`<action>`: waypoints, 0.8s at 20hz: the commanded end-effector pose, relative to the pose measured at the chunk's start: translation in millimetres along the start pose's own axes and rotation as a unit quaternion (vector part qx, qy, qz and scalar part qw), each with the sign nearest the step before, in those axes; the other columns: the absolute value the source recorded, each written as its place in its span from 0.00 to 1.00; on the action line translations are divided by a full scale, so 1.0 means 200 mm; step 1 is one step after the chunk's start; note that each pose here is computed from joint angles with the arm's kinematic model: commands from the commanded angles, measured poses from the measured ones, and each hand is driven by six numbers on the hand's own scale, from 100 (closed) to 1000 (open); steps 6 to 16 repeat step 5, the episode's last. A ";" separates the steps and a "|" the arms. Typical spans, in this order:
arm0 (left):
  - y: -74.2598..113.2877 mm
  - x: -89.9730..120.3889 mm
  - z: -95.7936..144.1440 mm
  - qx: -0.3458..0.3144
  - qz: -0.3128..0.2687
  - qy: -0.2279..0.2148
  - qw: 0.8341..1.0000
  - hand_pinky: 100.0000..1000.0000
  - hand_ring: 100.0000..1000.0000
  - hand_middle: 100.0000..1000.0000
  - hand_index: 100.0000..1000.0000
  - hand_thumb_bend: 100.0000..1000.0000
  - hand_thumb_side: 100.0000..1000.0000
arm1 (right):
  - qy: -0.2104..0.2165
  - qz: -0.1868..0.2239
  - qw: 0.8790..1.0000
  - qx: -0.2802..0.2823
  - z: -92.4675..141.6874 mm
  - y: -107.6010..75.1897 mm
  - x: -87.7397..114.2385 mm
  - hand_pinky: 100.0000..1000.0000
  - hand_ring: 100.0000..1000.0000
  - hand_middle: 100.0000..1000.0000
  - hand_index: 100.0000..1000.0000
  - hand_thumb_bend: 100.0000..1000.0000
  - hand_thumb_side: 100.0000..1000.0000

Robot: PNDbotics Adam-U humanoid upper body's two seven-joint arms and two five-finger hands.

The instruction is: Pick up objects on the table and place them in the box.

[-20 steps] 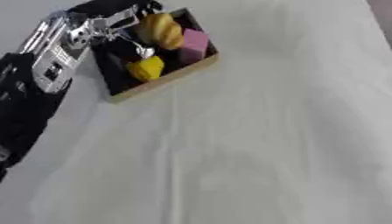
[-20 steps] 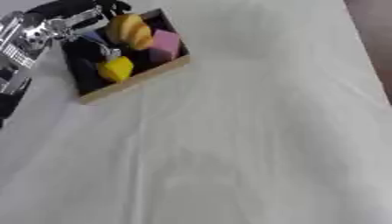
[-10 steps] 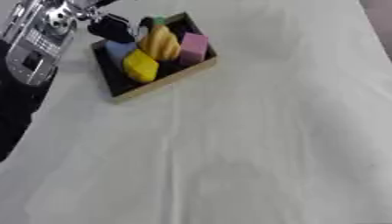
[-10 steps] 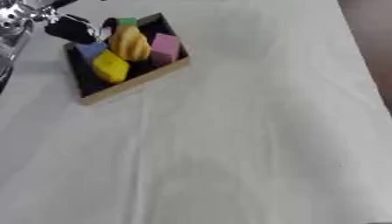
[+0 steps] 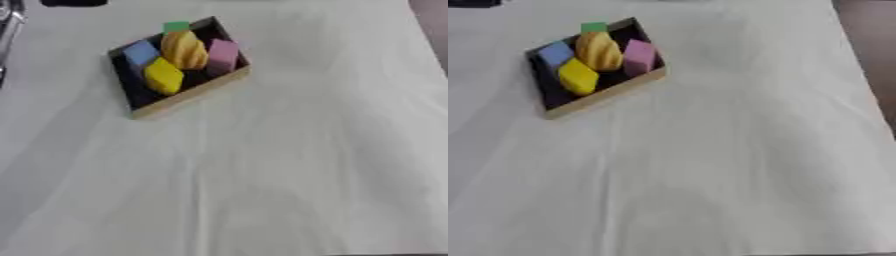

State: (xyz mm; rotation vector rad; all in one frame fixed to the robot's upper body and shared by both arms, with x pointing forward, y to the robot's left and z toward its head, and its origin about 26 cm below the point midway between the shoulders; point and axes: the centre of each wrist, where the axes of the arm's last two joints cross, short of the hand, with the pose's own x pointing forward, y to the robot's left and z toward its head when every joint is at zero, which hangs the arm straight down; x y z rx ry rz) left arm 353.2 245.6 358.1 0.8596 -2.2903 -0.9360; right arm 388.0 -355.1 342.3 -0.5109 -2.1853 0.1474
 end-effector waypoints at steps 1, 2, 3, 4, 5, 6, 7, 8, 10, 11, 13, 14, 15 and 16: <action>0.19 0.08 0.11 0.106 0.031 -0.027 0.994 0.70 0.68 0.66 0.82 0.00 0.28 | -0.026 0.010 0.999 -0.016 -0.02 -0.09 0.08 0.95 0.86 0.84 0.83 0.00 0.60; 0.20 0.09 0.16 0.130 0.049 -0.029 0.990 0.70 0.70 0.68 0.84 0.00 0.33 | -0.027 0.009 0.999 -0.019 -0.02 -0.10 0.09 0.95 0.86 0.85 0.83 0.00 0.59; 0.21 0.10 0.21 0.150 0.067 -0.030 0.986 0.70 0.70 0.69 0.85 0.00 0.35 | -0.029 0.008 0.999 -0.021 -0.02 -0.11 0.09 0.95 0.86 0.85 0.83 0.00 0.59; 0.20 0.08 0.25 0.166 0.089 -0.026 0.982 0.70 0.71 0.70 0.85 0.00 0.42 | -0.032 0.007 0.999 -0.023 -0.02 -0.12 0.10 0.95 0.86 0.84 0.83 0.00 0.59; 0.20 0.06 0.29 0.180 0.111 -0.024 0.977 0.70 0.71 0.70 0.86 0.00 0.44 | -0.035 0.005 0.999 -0.025 -0.01 -0.12 0.10 0.95 0.86 0.84 0.83 0.00 0.59; 0.20 0.06 0.29 0.180 0.111 -0.024 0.977 0.70 0.71 0.70 0.86 0.00 0.44 | -0.035 0.005 0.999 -0.025 -0.01 -0.12 0.10 0.95 0.86 0.84 0.83 0.00 0.59; 0.20 0.06 0.29 0.180 0.111 -0.024 0.977 0.70 0.71 0.70 0.86 0.00 0.44 | -0.035 0.005 0.999 -0.025 -0.01 -0.12 0.10 0.95 0.86 0.84 0.83 0.00 0.59; 0.20 0.06 0.29 0.180 0.111 -0.024 0.977 0.70 0.71 0.70 0.86 0.00 0.44 | -0.035 0.005 0.999 -0.025 -0.01 -0.12 0.10 0.95 0.86 0.84 0.83 0.00 0.59; 0.20 0.06 0.29 0.180 0.111 -0.024 0.977 0.70 0.71 0.70 0.86 0.00 0.44 | -0.035 0.005 0.999 -0.025 -0.01 -0.12 0.10 0.95 0.86 0.84 0.83 0.00 0.59; 0.20 0.06 0.29 0.180 0.111 -0.024 0.977 0.70 0.71 0.70 0.86 0.00 0.44 | -0.035 0.005 0.999 -0.025 -0.01 -0.12 0.10 0.95 0.86 0.84 0.83 0.00 0.59; 0.20 0.06 0.29 0.180 0.111 -0.024 0.977 0.70 0.71 0.70 0.86 0.00 0.44 | -0.035 0.005 0.999 -0.025 -0.01 -0.12 0.10 0.95 0.86 0.84 0.83 0.00 0.59; 0.20 0.06 0.29 0.180 0.111 -0.024 0.977 0.70 0.71 0.70 0.86 0.00 0.44 | -0.035 0.005 0.999 -0.025 -0.01 -0.12 0.10 0.95 0.86 0.84 0.83 0.00 0.59; 0.20 0.06 0.29 0.180 0.111 -0.024 0.977 0.70 0.71 0.70 0.86 0.00 0.44 | -0.035 0.005 0.999 -0.025 -0.01 -0.12 0.10 0.95 0.86 0.84 0.83 0.00 0.59; 0.20 0.06 0.29 0.180 0.111 -0.024 0.977 0.70 0.71 0.70 0.86 0.00 0.44 | -0.035 0.005 0.999 -0.025 -0.01 -0.12 0.10 0.95 0.86 0.84 0.83 0.00 0.59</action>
